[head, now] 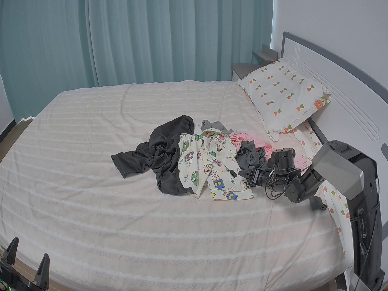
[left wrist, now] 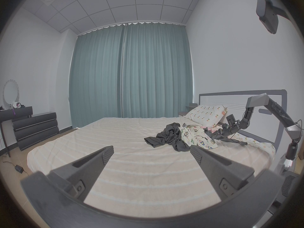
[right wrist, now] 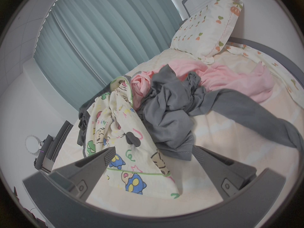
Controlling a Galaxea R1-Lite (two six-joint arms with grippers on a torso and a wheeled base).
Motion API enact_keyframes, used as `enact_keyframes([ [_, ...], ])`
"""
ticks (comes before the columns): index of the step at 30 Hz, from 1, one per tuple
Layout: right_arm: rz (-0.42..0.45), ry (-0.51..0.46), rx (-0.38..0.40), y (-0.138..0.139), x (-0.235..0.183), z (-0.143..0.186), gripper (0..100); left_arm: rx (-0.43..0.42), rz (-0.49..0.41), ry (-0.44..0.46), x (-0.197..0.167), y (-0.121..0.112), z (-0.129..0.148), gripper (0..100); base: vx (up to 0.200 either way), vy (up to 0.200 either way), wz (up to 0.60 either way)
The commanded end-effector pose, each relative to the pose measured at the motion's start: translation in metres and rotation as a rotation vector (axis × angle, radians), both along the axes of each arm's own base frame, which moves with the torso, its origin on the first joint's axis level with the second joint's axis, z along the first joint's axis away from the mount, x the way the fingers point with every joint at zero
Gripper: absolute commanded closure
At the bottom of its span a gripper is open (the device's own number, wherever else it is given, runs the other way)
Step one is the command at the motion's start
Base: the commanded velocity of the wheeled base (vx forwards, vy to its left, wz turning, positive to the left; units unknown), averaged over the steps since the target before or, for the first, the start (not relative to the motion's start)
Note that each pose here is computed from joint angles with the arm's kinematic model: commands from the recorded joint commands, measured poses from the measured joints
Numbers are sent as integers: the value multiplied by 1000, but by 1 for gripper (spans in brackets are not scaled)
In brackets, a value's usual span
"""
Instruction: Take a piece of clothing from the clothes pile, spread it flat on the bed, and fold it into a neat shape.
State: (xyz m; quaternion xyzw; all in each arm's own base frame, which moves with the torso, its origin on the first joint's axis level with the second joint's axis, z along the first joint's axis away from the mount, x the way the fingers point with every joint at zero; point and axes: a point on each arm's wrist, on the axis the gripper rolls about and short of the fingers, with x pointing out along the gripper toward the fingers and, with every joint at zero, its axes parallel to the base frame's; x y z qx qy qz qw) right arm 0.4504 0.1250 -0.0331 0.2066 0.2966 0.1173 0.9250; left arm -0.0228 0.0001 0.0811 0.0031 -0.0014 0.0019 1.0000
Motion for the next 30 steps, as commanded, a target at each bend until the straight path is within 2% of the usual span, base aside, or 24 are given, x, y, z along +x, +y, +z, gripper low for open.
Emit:
enact_keyframes([
  [1,4,16,-11,3,9,-20,0,0,1,4,0,0,-5,0,0,0,0],
  [7,23,32,-21,12,13,-25,0,0,1,4,0,0,-5,0,0,0,0],
  [8,46,34,-35,20,12,-31,0,0,1,4,0,0,-5,0,0,0,0],
  [16,72,30,-55,27,12,-36,0,0,1,4,0,0,-5,0,0,0,0],
  [25,140,12,-54,59,10,-37,0,0,1,4,0,0,-5,0,0,0,0],
  [26,139,16,-57,60,10,-36,100,0,1,4,0,0,-5,0,0,0,0],
  [30,136,12,-58,60,7,-25,100,0,1,4,0,0,-5,0,0,0,0],
])
